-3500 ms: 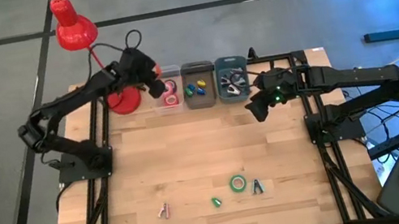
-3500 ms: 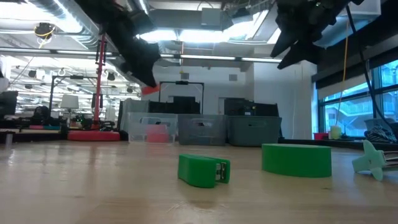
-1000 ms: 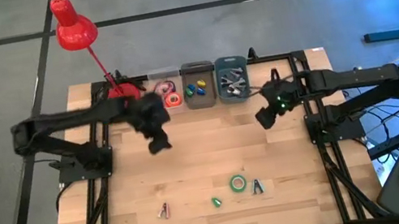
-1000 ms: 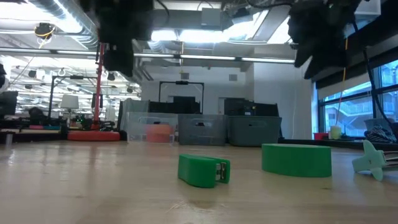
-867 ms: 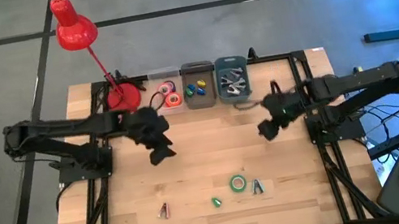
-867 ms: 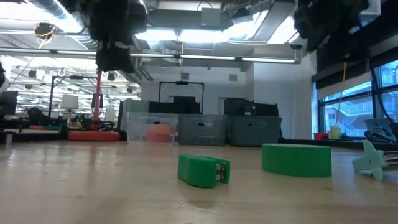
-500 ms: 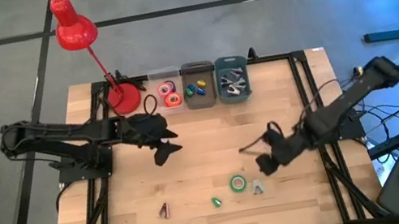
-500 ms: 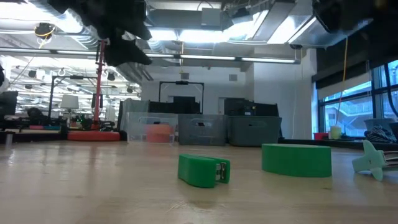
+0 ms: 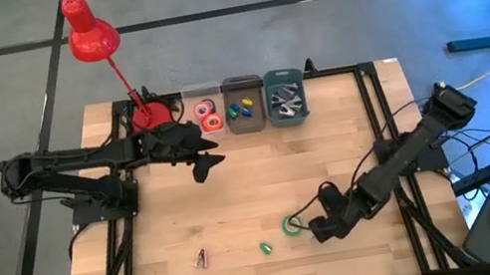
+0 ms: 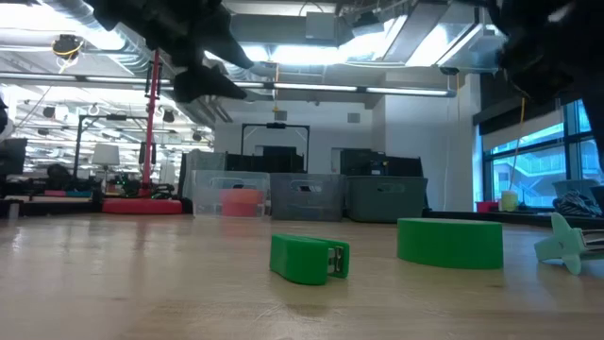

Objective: Pick and place Stapler, Stapler remover, tape
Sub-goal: Put the light blue staple remover into the blue bin

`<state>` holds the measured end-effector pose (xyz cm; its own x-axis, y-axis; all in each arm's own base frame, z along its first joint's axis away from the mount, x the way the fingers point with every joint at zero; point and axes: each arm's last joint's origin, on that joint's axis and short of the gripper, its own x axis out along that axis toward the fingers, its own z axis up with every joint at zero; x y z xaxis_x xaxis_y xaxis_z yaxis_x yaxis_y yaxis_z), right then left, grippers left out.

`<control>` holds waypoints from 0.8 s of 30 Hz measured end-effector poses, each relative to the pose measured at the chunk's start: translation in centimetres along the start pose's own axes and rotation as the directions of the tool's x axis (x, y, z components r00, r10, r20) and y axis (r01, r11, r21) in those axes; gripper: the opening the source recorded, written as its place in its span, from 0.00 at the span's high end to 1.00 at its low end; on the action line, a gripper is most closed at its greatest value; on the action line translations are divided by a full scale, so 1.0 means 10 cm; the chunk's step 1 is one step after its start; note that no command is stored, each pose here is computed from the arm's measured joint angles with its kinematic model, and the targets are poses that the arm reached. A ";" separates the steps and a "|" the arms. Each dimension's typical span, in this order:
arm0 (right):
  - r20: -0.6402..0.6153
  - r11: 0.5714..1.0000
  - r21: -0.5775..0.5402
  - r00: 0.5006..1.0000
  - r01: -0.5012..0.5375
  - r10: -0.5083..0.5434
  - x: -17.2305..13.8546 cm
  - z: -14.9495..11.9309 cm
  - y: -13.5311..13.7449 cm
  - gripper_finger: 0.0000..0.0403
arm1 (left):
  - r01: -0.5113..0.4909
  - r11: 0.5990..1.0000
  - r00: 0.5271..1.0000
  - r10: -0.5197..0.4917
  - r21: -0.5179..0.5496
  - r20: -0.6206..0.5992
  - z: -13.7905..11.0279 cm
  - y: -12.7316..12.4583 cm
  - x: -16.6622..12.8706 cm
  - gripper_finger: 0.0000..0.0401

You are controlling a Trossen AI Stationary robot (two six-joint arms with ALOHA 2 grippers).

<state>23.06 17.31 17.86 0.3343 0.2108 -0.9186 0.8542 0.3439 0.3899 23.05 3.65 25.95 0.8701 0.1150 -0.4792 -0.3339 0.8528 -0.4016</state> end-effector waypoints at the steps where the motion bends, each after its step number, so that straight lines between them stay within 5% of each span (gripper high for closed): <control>1: 0.003 1.000 -0.002 1.000 0.013 -0.013 0.04 0.00 0.00 0.46 | 0.002 1.000 1.000 -0.002 0.000 0.005 0.01 0.01 0.00 0.33; 16: 0.020 0.996 -0.043 0.997 0.077 -0.076 0.33 0.00 -0.03 0.49 | 0.048 0.998 0.999 -0.049 -0.030 -0.021 0.02 0.04 0.00 0.34; 24: 0.045 0.997 -0.046 0.997 0.068 -0.066 0.33 0.01 -0.02 0.77 | 0.048 0.998 0.999 -0.048 -0.030 -0.021 0.02 0.04 0.00 0.35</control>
<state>24.04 17.88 14.70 0.2944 0.1462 -0.9444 0.8558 0.3995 0.3286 22.96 4.14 25.97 0.8774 0.0626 -0.4757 -0.3026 0.8417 -0.4472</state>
